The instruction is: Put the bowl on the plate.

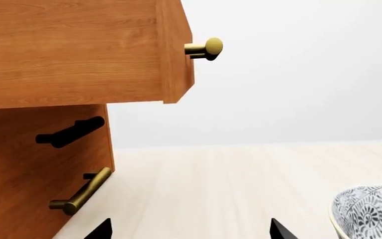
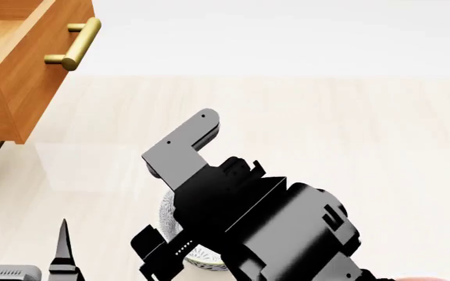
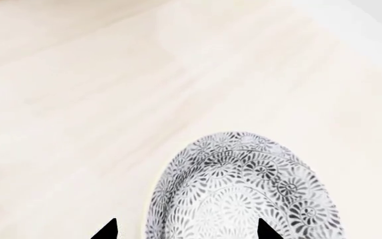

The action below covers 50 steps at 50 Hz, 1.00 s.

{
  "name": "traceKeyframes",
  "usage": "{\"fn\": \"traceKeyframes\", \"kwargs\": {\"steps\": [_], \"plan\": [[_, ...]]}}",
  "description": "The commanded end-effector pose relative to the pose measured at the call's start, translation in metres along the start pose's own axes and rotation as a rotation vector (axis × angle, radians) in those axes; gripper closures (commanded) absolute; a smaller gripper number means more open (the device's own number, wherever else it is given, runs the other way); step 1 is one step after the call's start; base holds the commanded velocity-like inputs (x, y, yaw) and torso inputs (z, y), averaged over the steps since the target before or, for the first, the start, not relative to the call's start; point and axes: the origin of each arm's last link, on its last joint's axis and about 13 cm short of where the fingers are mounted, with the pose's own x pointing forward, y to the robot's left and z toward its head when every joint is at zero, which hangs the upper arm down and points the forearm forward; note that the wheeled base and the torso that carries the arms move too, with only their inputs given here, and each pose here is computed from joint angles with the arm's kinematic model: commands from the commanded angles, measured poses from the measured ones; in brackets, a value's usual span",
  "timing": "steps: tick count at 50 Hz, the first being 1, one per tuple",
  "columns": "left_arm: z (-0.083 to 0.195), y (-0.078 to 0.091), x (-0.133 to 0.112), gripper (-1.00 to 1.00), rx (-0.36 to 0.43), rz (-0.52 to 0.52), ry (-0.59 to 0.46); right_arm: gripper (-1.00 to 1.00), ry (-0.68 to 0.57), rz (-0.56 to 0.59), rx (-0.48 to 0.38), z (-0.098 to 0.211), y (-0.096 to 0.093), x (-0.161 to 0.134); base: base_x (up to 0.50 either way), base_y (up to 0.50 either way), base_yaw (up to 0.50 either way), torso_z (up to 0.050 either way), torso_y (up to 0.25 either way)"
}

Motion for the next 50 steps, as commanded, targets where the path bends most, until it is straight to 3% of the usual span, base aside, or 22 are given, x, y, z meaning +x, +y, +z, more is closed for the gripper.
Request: {"fn": "traceKeyframes", "kwargs": {"steps": [1, 33, 50], "plan": [[0.002, 0.001, 0.0, -1.0, 0.001, 0.0, -0.002, -1.0, 0.021, 0.001, 0.023, -0.002, -0.006, 0.015, 0.0, 0.0, 0.0, 0.0, 0.0], [-0.001, 0.0, -0.001, -1.0, -0.002, 0.002, 0.001, -1.0, 0.081, 0.036, -0.002, -0.015, 0.005, 0.043, 0.0, 0.0, 0.0, 0.0, 0.0], [-0.001, -0.001, 0.0, -1.0, -0.002, 0.002, 0.003, -1.0, 0.086, 0.059, 0.028, -0.023, 0.007, 0.053, 0.0, 0.0, 0.0, 0.0, 0.0]]}}
